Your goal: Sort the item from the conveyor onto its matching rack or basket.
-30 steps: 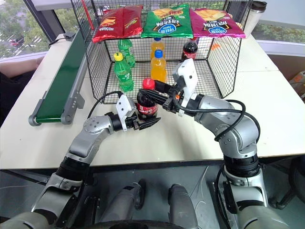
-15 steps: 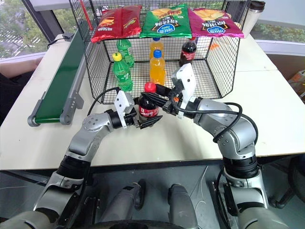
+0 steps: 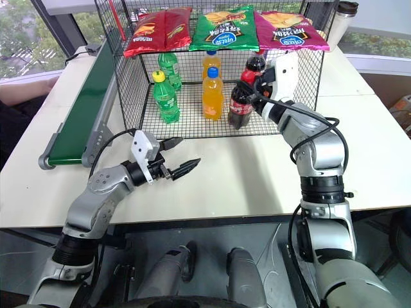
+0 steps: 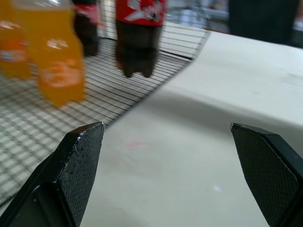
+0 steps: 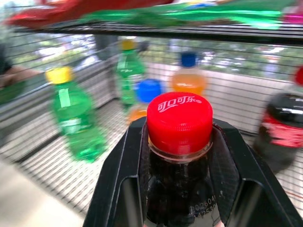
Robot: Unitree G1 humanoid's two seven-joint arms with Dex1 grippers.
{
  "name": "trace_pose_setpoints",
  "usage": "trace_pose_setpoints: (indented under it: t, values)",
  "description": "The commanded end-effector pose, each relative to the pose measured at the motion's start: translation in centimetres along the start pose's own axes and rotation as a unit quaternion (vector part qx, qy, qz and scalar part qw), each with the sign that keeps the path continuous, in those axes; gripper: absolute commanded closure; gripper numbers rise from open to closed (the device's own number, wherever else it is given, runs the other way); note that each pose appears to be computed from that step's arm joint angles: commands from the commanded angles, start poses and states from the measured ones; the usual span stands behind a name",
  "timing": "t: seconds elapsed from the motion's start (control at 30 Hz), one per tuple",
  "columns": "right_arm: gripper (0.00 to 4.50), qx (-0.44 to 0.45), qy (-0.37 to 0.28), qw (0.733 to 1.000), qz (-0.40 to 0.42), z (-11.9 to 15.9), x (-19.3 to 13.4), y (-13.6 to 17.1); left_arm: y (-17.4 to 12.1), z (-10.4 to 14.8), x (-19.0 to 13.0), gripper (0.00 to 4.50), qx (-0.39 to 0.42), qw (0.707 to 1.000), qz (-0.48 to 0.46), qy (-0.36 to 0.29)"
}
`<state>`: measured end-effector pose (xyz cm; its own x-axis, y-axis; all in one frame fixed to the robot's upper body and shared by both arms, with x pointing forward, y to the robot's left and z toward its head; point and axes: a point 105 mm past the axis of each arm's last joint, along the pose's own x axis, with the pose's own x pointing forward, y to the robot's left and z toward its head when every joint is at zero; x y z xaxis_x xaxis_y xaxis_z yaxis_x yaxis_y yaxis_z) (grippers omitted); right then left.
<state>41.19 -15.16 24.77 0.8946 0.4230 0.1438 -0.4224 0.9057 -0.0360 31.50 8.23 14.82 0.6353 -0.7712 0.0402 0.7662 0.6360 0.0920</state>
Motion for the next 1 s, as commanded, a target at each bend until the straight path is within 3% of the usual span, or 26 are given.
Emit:
trace_pose_setpoints:
  t: [0.03, 0.2, 0.53, 0.6, 0.67, 0.77, 1.0]
  values:
    - [3.35, -0.024, -0.054, 0.997, -0.058, 2.5, 0.4, -2.6, 0.8, 1.1, -0.4, 0.06, 0.015, 0.998, 0.049, -0.025]
    - [3.35, -0.03, -0.057, 0.993, -0.103, 1.9, 1.0, -4.8, 0.8, 0.6, -0.7, 0.06, 0.013, 0.997, 0.072, -0.022]
    - [3.35, -0.037, -0.056, 0.992, -0.109, 1.3, 1.7, -5.4, 1.0, 0.4, -0.8, 0.06, 0.017, 0.996, 0.083, -0.019]
    - [2.34, -0.037, -0.056, 0.992, -0.109, 1.2, 1.8, -5.4, 1.0, 0.4, -0.8, 0.0, 0.017, 0.996, 0.083, -0.019]
    - [1.68, -0.039, -0.055, 0.992, -0.108, 1.1, 1.8, -5.4, 1.0, 0.3, -0.8, 0.0, 0.019, 0.996, 0.084, -0.018]
    - [0.13, -0.041, -0.054, 0.992, -0.108, 1.0, 1.8, -5.5, 1.0, 0.3, -0.7, 0.0, 0.021, 0.996, 0.085, -0.017]
    - [0.05, -0.048, -0.051, 0.992, -0.105, 1.2, 1.5, -5.4, 1.0, 0.1, -0.8, 0.0, 0.021, 0.996, 0.086, -0.014]
